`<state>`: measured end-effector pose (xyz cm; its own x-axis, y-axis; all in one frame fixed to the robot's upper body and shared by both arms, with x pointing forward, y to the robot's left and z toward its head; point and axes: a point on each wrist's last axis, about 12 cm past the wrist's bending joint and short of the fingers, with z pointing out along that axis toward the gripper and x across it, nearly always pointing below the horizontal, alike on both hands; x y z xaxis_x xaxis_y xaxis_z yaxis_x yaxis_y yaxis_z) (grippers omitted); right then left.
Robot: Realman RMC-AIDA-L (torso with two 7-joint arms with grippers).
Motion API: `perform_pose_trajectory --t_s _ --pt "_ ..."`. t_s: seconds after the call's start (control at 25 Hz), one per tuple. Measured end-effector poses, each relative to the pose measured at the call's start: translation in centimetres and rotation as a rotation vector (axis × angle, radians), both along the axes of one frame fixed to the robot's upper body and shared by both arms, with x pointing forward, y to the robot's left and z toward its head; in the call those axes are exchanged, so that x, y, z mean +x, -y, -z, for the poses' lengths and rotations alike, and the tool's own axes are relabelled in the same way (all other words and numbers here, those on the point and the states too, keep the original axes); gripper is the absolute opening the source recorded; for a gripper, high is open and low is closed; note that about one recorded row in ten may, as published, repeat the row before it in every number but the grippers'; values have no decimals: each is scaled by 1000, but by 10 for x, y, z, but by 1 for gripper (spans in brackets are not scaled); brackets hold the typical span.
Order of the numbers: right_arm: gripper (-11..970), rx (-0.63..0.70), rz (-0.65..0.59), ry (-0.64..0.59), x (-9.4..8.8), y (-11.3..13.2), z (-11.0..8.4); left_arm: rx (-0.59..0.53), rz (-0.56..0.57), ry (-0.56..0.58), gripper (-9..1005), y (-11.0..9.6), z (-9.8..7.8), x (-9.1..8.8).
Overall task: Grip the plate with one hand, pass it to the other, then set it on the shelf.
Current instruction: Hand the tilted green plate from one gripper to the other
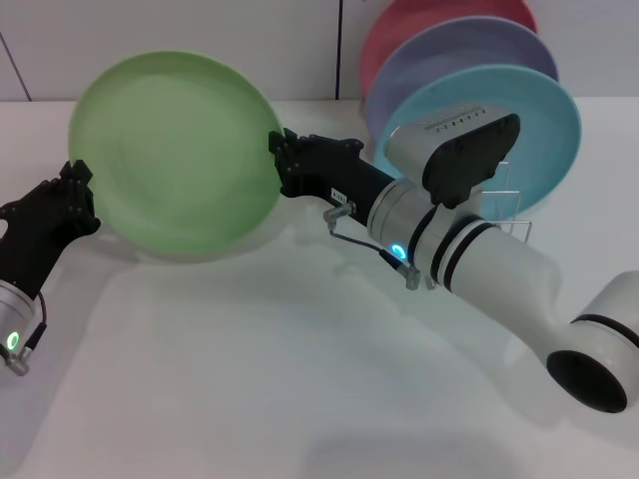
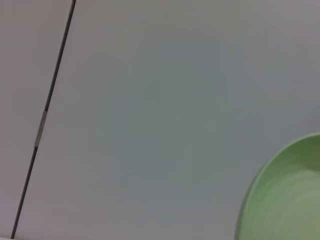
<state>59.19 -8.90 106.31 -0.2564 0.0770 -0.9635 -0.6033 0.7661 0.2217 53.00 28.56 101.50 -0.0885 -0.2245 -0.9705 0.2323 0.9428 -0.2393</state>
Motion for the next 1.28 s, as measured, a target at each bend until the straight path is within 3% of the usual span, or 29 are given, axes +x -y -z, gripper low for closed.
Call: perform_pose_trajectory --t_s 0.32,0.88,1.28 --pt "52 -1 4 -1 0 1 1 -21 8 12 59 0 -1 -2" --pt "52 -7 15 1 2 4 1 -29 -2 22 330 -2 -2 -2" --pt "42 -23 12 17 4 5 0 -71 -106 47 330 -21 -5 -5"
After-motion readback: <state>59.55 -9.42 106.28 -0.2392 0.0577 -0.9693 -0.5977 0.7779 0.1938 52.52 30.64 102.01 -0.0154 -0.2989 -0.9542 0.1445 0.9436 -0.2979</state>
